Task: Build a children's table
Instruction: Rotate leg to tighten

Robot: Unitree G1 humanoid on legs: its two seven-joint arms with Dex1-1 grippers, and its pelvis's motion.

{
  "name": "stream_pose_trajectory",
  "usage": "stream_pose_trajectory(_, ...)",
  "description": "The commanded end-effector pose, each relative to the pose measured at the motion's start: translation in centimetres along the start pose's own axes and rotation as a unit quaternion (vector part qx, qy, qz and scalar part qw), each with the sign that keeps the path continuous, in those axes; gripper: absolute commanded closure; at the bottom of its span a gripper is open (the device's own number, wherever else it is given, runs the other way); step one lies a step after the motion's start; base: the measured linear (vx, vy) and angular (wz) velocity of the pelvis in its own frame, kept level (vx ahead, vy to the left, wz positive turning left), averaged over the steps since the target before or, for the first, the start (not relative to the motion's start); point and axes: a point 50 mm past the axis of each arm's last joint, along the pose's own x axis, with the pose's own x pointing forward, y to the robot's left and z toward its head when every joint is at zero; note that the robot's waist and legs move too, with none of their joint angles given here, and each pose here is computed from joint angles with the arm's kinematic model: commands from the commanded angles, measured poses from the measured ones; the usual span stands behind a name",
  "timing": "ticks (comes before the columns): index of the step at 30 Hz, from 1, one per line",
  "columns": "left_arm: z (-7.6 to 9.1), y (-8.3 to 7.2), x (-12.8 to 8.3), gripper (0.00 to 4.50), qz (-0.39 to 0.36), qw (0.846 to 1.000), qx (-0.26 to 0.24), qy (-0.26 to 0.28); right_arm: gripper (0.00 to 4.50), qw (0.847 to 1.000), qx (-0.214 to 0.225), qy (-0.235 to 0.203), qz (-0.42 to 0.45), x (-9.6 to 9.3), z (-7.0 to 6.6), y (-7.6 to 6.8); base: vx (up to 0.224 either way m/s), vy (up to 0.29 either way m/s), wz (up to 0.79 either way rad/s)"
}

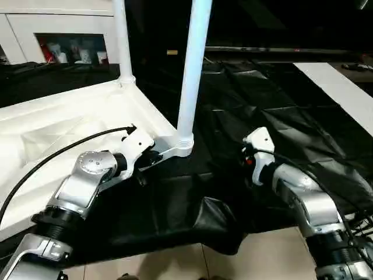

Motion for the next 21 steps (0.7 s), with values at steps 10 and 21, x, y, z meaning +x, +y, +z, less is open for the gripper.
stream_pose_trajectory(10,0.84,0.97,-0.79,4.49,0.030,0.999,0.000,-0.022,1.44,0.999,-0.030,-0.006,0.010,-0.06,0.83,0.17,0.067,0.009,0.48)
stream_pose_trajectory(21,0.63,0.53,-0.85,4.49,0.010,0.999,0.012,-0.032,1.44,1.000,-0.017,-0.004,0.021,-0.27,0.54,0.34,0.116,-0.050,0.25)
